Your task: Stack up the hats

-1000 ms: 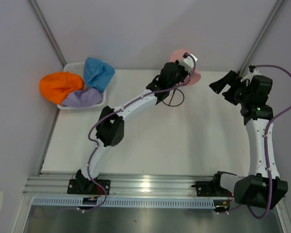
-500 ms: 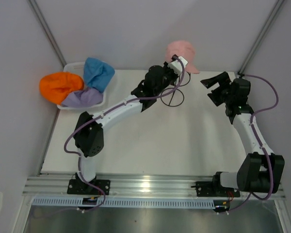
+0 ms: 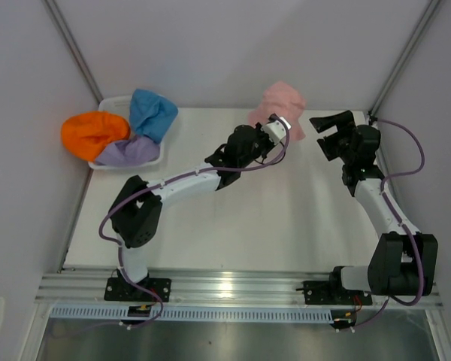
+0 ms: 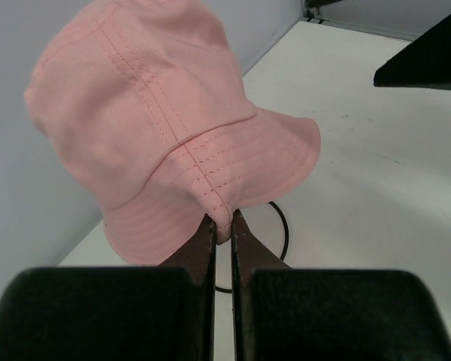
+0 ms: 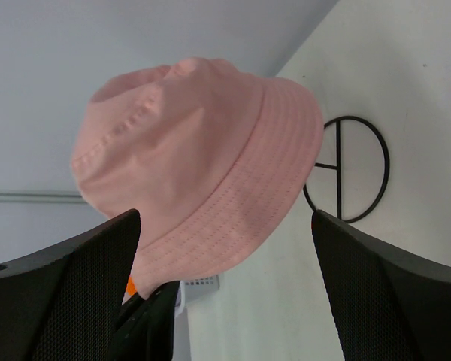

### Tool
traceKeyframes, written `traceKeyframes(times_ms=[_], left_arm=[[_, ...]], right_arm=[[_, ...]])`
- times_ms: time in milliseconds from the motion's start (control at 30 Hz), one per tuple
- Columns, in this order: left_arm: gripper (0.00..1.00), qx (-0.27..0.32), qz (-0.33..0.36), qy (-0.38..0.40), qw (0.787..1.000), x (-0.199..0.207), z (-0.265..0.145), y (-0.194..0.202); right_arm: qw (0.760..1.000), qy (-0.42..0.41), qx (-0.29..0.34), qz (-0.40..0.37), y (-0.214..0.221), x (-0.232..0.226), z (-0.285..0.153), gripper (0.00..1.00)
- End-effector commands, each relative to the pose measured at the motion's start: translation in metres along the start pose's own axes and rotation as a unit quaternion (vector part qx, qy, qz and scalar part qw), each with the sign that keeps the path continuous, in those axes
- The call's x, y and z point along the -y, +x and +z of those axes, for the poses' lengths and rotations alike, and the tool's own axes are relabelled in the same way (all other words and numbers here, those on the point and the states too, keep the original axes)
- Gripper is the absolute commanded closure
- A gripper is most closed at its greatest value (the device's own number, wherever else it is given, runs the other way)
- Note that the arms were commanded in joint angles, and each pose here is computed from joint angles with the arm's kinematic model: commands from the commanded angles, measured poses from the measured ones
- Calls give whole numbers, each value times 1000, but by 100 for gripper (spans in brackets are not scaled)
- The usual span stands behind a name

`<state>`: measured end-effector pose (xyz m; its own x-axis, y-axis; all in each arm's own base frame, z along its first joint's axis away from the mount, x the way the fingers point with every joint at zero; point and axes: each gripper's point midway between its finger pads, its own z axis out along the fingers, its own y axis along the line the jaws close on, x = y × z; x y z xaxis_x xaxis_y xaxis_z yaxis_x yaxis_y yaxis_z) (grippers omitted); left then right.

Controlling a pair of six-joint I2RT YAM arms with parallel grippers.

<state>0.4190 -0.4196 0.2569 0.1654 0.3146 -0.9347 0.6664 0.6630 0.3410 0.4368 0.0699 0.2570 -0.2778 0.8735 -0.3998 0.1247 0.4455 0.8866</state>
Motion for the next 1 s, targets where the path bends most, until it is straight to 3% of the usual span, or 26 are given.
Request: traceKeyframes(times_ms=[0, 133, 267, 333, 400, 433, 467, 733, 833, 933, 967], left_arm=[[99, 54, -5, -12, 998, -7, -4, -31], [95, 39, -12, -9, 999, -1, -1, -13], [78, 11, -26, 6, 1000, 11, -4, 13], [76, -6, -29, 8, 1000, 16, -7, 27], [52, -21, -46, 3, 999, 17, -11, 34], [33, -28, -50, 5, 998, 18, -15, 36], [2, -33, -60, 6, 998, 19, -18, 38], [0, -58, -132, 15, 989, 16, -61, 18], [1, -60, -208, -9, 976, 2, -87, -1], [0, -90, -316, -48, 943, -29, -108, -8], [1, -101, -391, -50, 913, -32, -110, -6]], right_arm=[[998, -50, 42, -20, -21, -33, -11, 0], [998, -48, 41, -23, -21, -32, -11, 0], [998, -43, 41, -35, -25, -29, -11, 0], [998, -39, 39, -41, -26, -26, -10, 1], [997, -36, 34, -56, -25, -23, -7, 1], [997, -35, 30, -62, -24, -23, -6, 0], [997, -38, 24, -70, -23, -24, -5, 0], [987, -7, -39, -156, -10, -4, 19, 0], [985, -13, -48, -168, -6, -5, 22, 1], [980, -19, -42, -192, -11, -10, 24, 0], [976, -21, -39, -212, -13, -11, 24, 0]])
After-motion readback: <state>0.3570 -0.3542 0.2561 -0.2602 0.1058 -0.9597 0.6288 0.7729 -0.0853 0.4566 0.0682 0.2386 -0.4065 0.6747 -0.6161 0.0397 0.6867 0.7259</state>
